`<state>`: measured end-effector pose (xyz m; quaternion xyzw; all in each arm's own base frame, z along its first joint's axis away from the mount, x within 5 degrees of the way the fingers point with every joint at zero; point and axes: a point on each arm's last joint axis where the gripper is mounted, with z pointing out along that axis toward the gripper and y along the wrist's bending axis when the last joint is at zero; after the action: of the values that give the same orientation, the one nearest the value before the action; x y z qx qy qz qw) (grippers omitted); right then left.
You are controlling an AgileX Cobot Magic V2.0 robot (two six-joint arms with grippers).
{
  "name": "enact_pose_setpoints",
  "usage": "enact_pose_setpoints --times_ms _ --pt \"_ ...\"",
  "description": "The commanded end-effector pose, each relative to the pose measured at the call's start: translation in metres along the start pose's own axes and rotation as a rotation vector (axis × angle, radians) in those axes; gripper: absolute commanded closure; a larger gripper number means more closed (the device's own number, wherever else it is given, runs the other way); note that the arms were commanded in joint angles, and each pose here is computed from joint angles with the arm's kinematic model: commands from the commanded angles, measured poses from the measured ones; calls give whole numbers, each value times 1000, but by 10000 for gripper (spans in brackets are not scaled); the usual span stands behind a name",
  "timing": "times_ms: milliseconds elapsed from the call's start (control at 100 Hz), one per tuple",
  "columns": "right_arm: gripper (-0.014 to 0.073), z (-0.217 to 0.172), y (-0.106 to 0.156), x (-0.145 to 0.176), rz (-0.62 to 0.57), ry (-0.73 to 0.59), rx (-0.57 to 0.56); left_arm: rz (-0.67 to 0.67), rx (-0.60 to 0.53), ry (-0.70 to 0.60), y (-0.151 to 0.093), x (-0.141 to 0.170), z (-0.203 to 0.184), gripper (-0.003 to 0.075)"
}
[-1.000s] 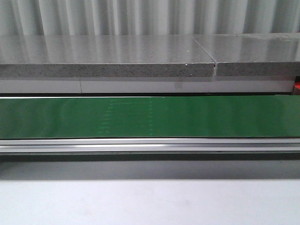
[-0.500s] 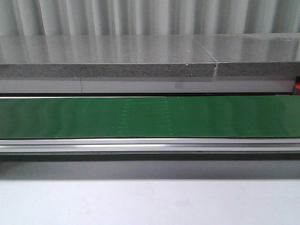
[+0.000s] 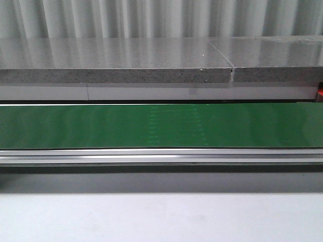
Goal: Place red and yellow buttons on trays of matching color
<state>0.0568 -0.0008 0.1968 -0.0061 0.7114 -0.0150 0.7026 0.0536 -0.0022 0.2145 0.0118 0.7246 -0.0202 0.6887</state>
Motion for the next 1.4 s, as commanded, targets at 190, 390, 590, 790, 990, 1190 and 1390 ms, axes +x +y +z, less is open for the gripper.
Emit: enact_pose_setpoints --times_ms 190,390,590,790,990,1190,1390 --pt "662 -2 0 -10 -14 -102 2 -14 22 -179 -1 4 0 740" --pt "662 -2 0 -10 -14 -102 2 -14 24 -193 -1 9 1 740" --pt "662 -2 0 -10 -14 -102 2 -16 24 -193 -1 9 1 740" --pt "662 -2 0 -10 -14 -102 2 -19 24 -193 -1 9 1 740" --pt "662 -2 0 -10 -14 -102 2 -19 24 -193 -1 9 1 740" --pt "662 -2 0 -10 -14 -102 2 -19 24 -193 -1 9 1 740" --pt "662 -2 0 -10 -14 -102 2 -19 24 -193 -1 9 1 740"
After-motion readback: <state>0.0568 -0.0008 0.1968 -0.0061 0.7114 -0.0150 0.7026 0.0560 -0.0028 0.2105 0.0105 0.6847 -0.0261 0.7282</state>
